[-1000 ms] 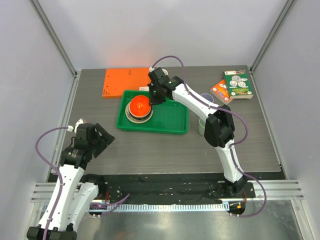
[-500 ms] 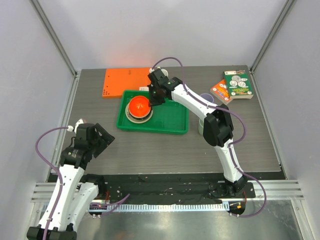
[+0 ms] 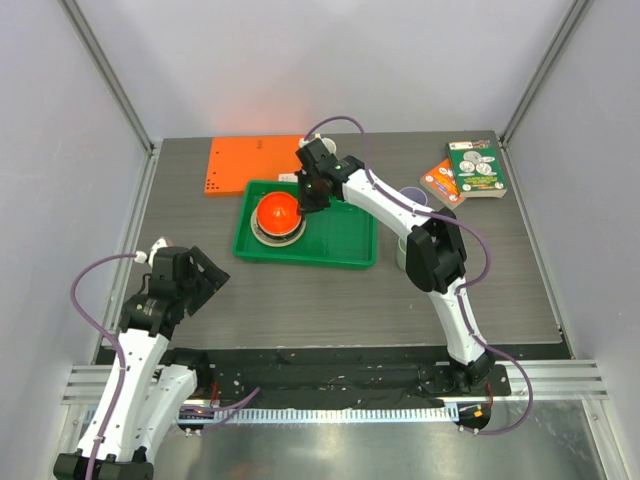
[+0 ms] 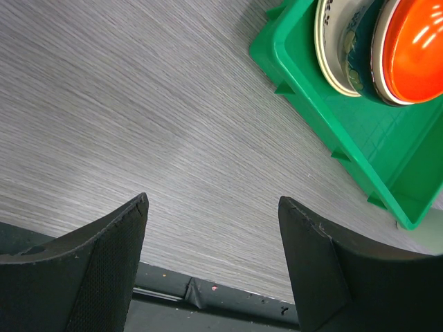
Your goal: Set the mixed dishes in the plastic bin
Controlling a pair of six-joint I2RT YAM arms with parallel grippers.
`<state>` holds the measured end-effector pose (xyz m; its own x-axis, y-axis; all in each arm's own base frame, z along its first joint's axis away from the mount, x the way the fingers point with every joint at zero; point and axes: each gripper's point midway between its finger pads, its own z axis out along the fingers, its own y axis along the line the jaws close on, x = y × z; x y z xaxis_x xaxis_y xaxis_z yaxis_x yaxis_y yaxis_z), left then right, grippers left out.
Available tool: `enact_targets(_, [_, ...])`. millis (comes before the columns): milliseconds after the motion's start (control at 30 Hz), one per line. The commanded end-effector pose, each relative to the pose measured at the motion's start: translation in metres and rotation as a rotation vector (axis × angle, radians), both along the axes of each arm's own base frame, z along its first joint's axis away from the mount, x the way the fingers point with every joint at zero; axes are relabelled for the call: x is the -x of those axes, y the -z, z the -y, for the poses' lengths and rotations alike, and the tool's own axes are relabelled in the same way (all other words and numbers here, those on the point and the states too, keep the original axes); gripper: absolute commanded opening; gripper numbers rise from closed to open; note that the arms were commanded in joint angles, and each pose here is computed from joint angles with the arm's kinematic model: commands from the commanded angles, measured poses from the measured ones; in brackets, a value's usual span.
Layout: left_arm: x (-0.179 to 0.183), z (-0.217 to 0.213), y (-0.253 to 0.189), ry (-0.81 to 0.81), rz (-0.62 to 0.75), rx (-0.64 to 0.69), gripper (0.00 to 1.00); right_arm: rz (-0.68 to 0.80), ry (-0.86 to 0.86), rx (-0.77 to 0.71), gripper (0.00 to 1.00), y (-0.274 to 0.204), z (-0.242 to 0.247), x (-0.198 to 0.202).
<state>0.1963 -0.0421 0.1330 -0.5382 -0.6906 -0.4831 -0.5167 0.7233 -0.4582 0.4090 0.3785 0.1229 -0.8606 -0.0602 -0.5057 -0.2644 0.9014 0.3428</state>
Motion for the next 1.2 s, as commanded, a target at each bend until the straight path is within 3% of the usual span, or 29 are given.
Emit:
enact_targets(0, [-0.007,0.001,-0.007,0.01,0.035,0.0,0.76,0.028,-0.025,-0.054,0.05,-0.028,-0.007,0.008])
enact_targets(367, [-0.007,0.001,-0.006,0.01,0.033,0.0,0.76,0.057,-0.016,-0.087,0.06,-0.051,-0.005,0.01])
enact_targets(467, [-0.007,0.001,-0.007,0.01,0.035,0.0,0.76,0.076,-0.013,-0.098,0.11,-0.062,-0.004,0.01])
enact_targets(500, [-0.007,0.001,-0.006,0.009,0.035,0.0,0.76,0.082,-0.012,-0.099,0.14,-0.064,-0.003,0.01])
enact_targets(533, [-0.007,0.001,-0.007,0.01,0.036,0.0,0.76,0.084,-0.015,-0.103,0.27,-0.067,-0.004,0.011])
enact_targets(600, [-0.007,0.001,-0.007,0.01,0.035,0.0,0.76,0.089,-0.01,-0.105,0.41,-0.07,-0.002,0.011])
enact_targets(633, [-0.007,0.001,-0.007,0.01,0.036,0.0,0.76,0.09,-0.005,-0.107,0.52,-0.072,-0.001,0.011])
enact_targets(800, [-0.007,0.001,-0.007,0.01,0.038,0.001,0.76,0.136,0.015,-0.131,0.6,-0.102,0.011,0.017])
enact_targets(933, [-0.008,0.001,-0.007,0.011,0.038,0.001,0.76,0.188,0.083,-0.129,0.62,-0.129,0.046,0.018])
enact_targets(1167, [-0.008,0.001,-0.007,0.013,0.043,0.003,0.76,0.184,0.373,0.005,0.62,-0.115,0.194,0.024])
